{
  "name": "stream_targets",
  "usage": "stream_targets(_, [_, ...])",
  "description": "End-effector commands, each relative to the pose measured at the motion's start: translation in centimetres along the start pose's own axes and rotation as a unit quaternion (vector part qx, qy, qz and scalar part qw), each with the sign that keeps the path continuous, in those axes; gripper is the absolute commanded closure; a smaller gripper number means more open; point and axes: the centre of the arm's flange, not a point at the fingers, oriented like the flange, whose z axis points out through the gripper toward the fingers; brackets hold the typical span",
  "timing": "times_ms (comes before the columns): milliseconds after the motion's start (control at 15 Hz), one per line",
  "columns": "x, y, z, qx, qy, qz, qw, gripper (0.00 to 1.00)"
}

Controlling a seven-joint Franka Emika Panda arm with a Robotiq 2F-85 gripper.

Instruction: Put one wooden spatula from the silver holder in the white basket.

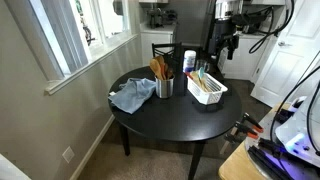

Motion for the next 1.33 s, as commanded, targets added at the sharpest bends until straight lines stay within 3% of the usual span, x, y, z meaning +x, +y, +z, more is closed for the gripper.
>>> stream_targets(0, [0.0,0.0,0.0,0.0,0.0,0.0,1.0,0.0])
stream_targets(333, [0.5,0.4,0.5,-0.016,-0.004,0.008,0.9998,0.0])
stream_targets(533, [2.3,2.6,0.6,-0.028,0.0,0.023,0.9993,0.0])
stream_targets(867, [7.7,6.2,0.9,-0.086,0.015,0.002,0.9962,0.0])
stream_targets(1267, [16.8,4.8,1.0,-0.08,0.098,-0.059,0.9902,0.0])
